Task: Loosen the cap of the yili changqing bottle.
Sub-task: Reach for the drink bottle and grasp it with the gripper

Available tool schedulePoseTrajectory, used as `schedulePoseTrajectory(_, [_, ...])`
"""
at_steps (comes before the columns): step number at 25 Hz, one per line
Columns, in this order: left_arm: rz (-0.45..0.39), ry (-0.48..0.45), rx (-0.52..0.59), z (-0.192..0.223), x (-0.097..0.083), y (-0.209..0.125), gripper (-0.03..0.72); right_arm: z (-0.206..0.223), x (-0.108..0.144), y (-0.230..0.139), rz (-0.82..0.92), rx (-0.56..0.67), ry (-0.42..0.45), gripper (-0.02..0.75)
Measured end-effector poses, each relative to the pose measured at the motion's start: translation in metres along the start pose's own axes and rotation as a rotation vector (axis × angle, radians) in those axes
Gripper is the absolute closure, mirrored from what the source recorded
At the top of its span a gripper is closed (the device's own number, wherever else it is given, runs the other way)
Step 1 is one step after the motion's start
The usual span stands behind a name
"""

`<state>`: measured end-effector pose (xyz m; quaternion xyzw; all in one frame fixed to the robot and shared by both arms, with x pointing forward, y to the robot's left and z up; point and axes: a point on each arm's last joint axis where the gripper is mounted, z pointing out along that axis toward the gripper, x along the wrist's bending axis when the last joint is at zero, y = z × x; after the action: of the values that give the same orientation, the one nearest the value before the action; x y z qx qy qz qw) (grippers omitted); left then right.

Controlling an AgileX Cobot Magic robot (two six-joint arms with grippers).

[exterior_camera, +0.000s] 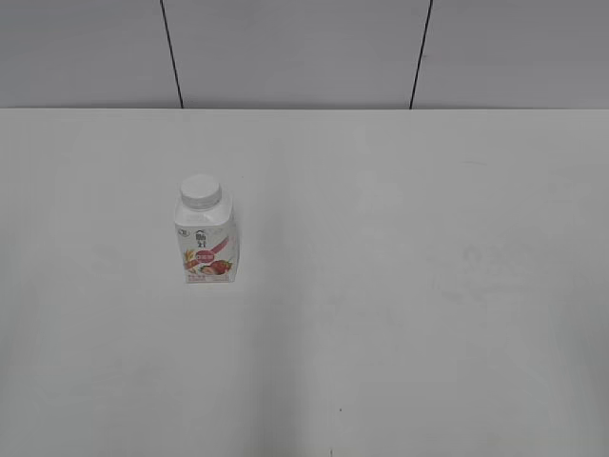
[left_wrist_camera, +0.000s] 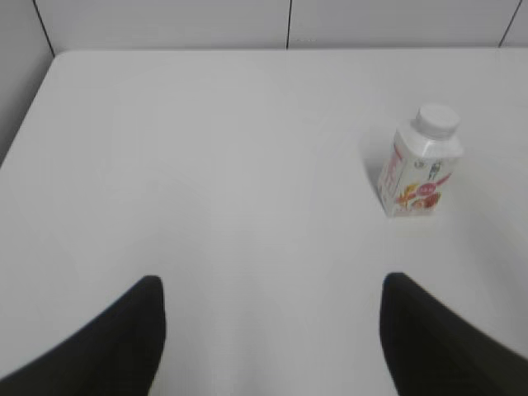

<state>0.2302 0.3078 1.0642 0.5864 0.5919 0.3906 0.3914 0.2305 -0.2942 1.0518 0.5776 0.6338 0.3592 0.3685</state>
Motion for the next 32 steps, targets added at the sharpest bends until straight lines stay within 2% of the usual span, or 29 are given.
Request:
schedulePoseTrajectory(5, [0.025, -0.014, -0.244, -0.013, -0.001, 0.027, 0.189, 0.0, 0.0, 0.0, 0.0, 0.0, 0.0, 0.192])
schedulePoseTrajectory(8, [0.053, -0.02, -0.309, -0.009, -0.003, 0.041, 0.189, 0.0, 0.0, 0.0, 0.0, 0.0, 0.0, 0.192])
schedulePoseTrajectory(16, [0.123, -0.027, -0.3, 0.039, -0.008, 0.078, 0.189, 0.0, 0.0, 0.0, 0.0, 0.0, 0.0, 0.192])
schedulePoseTrajectory(23, [0.122, -0.045, -0.269, 0.096, -0.014, 0.099, 0.189, 0.0, 0.0, 0.0, 0.0, 0.0, 0.0, 0.192])
schedulePoseTrajectory(29, [0.129, -0.053, -0.247, 0.143, -0.018, 0.095, 0.189, 0.0, 0.0, 0.0, 0.0, 0.0, 0.0, 0.192])
schedulePoseTrajectory(32, [0.188, -0.062, -0.19, 0.173, -0.021, 0.081, 0.189, 0.0, 0.0, 0.0, 0.0, 0.0, 0.0, 0.192])
